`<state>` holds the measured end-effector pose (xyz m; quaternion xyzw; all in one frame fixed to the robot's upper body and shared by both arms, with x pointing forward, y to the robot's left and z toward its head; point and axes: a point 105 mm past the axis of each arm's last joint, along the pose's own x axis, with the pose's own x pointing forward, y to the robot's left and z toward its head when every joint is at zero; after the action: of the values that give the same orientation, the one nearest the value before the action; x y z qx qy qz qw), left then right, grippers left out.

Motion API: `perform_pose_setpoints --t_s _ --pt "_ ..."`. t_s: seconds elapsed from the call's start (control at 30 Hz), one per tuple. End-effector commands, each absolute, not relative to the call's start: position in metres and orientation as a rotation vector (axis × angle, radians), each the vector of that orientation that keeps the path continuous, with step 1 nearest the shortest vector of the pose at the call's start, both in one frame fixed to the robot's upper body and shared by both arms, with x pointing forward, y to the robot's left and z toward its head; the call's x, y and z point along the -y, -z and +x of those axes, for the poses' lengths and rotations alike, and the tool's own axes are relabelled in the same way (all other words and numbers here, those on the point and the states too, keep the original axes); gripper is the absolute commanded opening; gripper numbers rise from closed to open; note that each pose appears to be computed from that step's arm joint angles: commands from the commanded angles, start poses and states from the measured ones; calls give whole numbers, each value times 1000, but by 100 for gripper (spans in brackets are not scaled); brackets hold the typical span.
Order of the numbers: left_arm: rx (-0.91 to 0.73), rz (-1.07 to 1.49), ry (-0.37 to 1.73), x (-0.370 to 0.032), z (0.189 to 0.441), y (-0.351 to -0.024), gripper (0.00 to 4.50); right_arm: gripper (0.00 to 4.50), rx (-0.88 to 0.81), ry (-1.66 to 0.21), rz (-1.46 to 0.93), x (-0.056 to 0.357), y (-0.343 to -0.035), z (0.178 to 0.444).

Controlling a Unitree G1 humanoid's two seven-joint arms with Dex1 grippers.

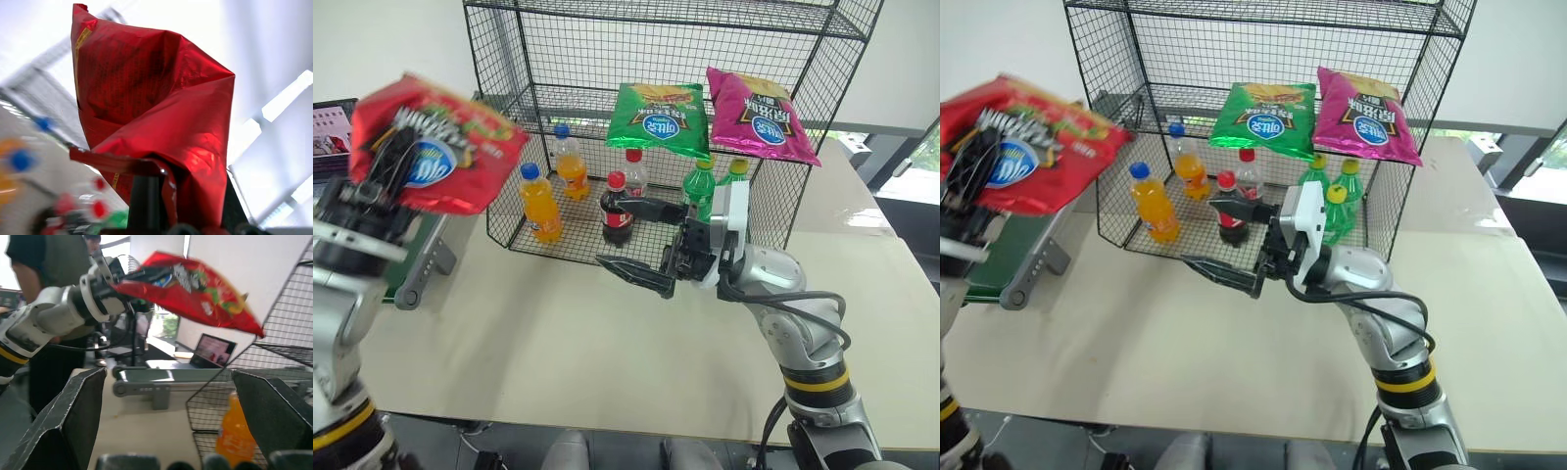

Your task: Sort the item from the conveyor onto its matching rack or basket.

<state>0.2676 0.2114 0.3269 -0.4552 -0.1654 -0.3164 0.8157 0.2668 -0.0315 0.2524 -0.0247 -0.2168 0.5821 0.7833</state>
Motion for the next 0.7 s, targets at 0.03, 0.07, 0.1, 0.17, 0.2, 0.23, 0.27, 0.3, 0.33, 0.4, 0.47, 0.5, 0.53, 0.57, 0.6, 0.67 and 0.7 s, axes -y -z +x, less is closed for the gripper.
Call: perform_pose_setpoints --t_s 0.03,0.07,0.1,0.17,0.2,0.23,0.27,0.3,0.33,0.4,0.47,0.5,0.53,0.57,0.6,0.67,0.7 --pt "322 -1000 770 -195 282 -338 7 450 622 -1143 -83 42 -283 261" --pt "312 -1017 781 -193 288 -340 7 450 644 -1115 -81 43 -288 261" --pt "302 -1042 789 -193 296 -341 7 450 668 -1088 -81 45 -294 261" --pt "288 -1095 793 -192 315 -340 7 450 712 -1031 -79 48 -307 261" --pt "284 -1112 795 -191 323 -340 7 450 724 -1012 -78 49 -310 262" --pt "284 -1126 800 -191 328 -341 7 450 732 -996 -81 50 -313 262" --pt "288 -1141 803 -191 334 -342 7 450 739 -978 -88 50 -315 263" --pt "284 -1176 768 -195 346 -339 7 450 742 -954 -89 51 -316 264" --pt "287 -1225 730 -201 359 -335 7 450 744 -932 -90 52 -316 265" --pt "256 -1270 654 -208 378 -323 7 450 739 -901 -86 53 -314 266" --pt "225 -1289 624 -209 386 -315 7 450 733 -890 -91 53 -312 265" --pt "208 -1273 614 -207 388 -312 7 450 731 -879 -94 54 -311 265" --pt "196 -1261 613 -204 389 -310 7 450 729 -871 -95 55 -310 266" --pt "192 -1258 615 -202 390 -310 7 450 728 -865 -95 56 -310 266" --pt "189 -1263 621 -199 390 -311 7 450 727 -859 -94 56 -310 267" --pt "188 -1267 620 -193 393 -314 7 450 727 -853 -92 55 -309 268" --pt "198 -1277 610 -191 397 -318 7 450 727 -852 -91 55 -309 268"
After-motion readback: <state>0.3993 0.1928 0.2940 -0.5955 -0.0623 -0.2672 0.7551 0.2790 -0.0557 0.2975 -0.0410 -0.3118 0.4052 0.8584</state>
